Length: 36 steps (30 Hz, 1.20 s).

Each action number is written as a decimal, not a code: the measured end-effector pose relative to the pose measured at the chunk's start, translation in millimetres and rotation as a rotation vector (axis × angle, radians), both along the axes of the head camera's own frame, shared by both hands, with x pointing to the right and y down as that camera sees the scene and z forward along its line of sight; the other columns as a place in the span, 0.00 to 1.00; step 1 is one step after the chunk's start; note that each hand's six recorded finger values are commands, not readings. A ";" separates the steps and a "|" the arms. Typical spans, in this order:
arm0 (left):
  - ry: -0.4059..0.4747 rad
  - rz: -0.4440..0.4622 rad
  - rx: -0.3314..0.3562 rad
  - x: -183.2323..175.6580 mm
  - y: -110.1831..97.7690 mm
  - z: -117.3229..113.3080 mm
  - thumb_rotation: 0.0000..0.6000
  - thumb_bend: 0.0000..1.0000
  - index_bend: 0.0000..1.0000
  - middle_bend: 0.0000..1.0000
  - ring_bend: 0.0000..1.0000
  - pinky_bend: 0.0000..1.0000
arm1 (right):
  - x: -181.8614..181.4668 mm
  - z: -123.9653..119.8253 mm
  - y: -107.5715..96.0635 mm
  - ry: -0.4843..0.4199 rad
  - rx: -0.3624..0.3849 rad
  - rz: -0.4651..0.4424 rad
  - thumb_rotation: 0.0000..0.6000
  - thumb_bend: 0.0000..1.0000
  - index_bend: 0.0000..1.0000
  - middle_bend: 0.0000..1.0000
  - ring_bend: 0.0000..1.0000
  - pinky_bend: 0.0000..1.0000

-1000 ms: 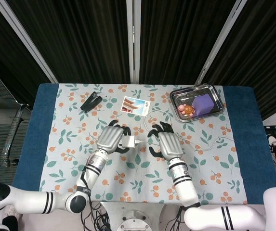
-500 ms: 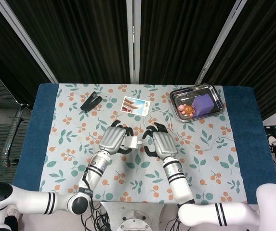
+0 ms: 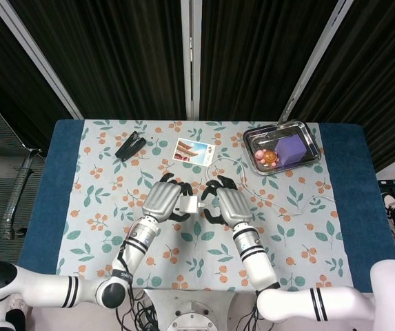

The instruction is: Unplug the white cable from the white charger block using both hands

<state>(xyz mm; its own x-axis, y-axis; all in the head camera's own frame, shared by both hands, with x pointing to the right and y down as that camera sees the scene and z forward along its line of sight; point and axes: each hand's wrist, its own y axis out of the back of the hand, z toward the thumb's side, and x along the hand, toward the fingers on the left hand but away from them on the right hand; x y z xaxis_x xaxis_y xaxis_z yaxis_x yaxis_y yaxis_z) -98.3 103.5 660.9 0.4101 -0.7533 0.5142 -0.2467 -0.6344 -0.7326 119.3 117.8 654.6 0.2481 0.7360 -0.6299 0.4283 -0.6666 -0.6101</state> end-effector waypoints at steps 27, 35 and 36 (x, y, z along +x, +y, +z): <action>-0.013 0.017 0.030 -1.4 -0.1 -5.7 1.00 0.27 0.57 0.54 0.36 0.15 | 1.6 -0.3 -2.2 -0.022 -0.003 0.025 1.00 0.33 0.64 0.23 0.07 0.00; -0.041 -0.003 0.038 -20.2 -6.2 -0.7 1.00 0.27 0.57 0.54 0.36 0.15 | 20.3 -4.2 -4.4 -0.001 0.007 0.046 1.00 0.33 0.64 0.23 0.07 0.00; -0.049 -0.006 0.039 -24.1 -7.3 0.7 1.00 0.27 0.57 0.54 0.36 0.15 | 23.1 -4.5 -4.5 0.003 0.006 0.046 1.00 0.33 0.64 0.23 0.07 0.00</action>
<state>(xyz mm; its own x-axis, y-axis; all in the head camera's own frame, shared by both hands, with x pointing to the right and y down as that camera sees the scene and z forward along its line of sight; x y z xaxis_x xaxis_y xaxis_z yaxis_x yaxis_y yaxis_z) -122.4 96.2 661.6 0.3803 -0.7754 0.5042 -0.2135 -0.6040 -0.7679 142.4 113.3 650.1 0.2120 0.7502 -0.6263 0.4569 -0.6426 -0.6151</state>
